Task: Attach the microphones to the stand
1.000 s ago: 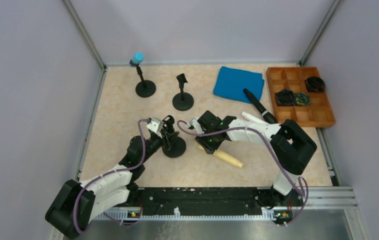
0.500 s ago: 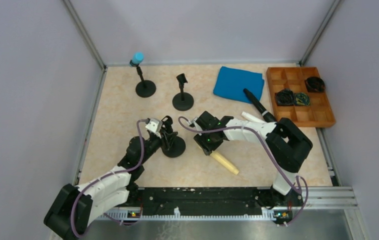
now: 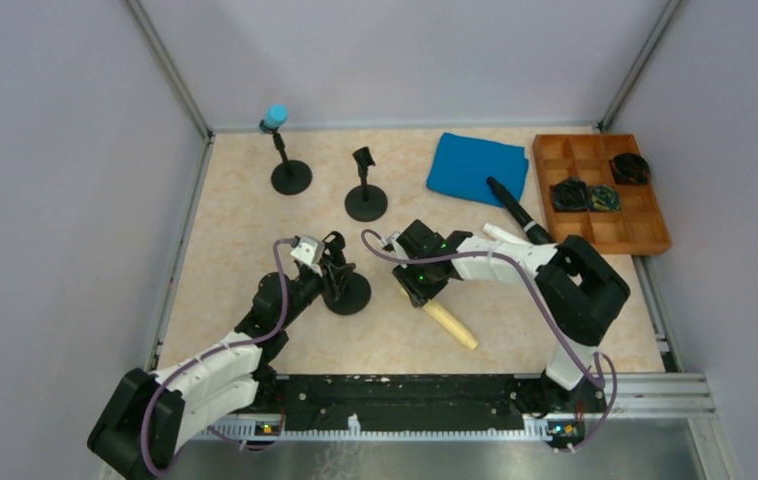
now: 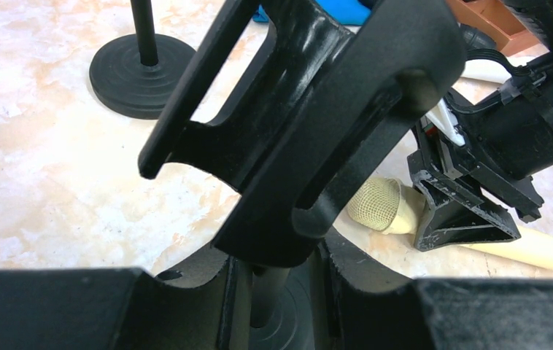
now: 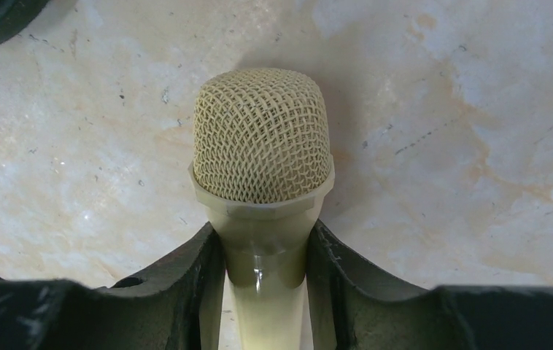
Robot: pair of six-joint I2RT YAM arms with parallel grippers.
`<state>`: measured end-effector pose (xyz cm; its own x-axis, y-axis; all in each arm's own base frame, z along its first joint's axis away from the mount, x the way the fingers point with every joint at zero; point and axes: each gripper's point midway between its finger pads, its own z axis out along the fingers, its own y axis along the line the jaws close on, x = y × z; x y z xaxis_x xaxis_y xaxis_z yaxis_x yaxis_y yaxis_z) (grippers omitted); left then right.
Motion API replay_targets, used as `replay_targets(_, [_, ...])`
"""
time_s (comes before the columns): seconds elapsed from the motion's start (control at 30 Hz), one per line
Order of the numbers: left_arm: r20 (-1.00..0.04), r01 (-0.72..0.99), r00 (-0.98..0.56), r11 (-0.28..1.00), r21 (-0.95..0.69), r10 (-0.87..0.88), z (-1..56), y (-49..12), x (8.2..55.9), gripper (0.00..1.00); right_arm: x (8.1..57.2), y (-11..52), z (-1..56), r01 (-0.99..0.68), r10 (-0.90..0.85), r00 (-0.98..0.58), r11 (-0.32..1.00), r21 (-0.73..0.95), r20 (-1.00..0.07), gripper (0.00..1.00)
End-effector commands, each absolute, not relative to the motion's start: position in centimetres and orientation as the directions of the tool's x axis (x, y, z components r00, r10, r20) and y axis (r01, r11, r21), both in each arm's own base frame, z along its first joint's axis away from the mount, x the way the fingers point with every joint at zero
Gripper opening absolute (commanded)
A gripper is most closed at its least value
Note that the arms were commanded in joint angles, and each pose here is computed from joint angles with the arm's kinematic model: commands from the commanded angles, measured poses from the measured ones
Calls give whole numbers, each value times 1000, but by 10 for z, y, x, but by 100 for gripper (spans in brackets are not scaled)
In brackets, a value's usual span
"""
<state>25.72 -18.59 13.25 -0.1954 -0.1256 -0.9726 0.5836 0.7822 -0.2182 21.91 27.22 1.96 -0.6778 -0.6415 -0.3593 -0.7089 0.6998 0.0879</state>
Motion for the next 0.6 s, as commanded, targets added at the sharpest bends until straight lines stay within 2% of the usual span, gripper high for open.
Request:
replay_targets(0.0, [-975,611,-73,763,-210,-211,180,-192,266,0,232,262,32,-702,-630,-652,712,22,-423,10])
replay_targets(0.07, [-974,613,-68,761,-213,-218,182,-192,266,0,243,266,52,-696,-606,-626,718,1,-491,0])
replay_targets(0.27, [-970,626,-81,745,-230,-231,184,-195,263,0,262,286,114,-703,-496,-509,711,7,-704,0])
replay_targets(0.37, [-972,665,-86,714,-221,-221,186,-202,259,5,268,287,141,-682,-405,-452,731,15,-795,0])
replay_targets(0.57, [-976,726,-79,660,-194,-201,192,-214,253,0,270,282,185,-657,-267,-356,753,37,-895,0])
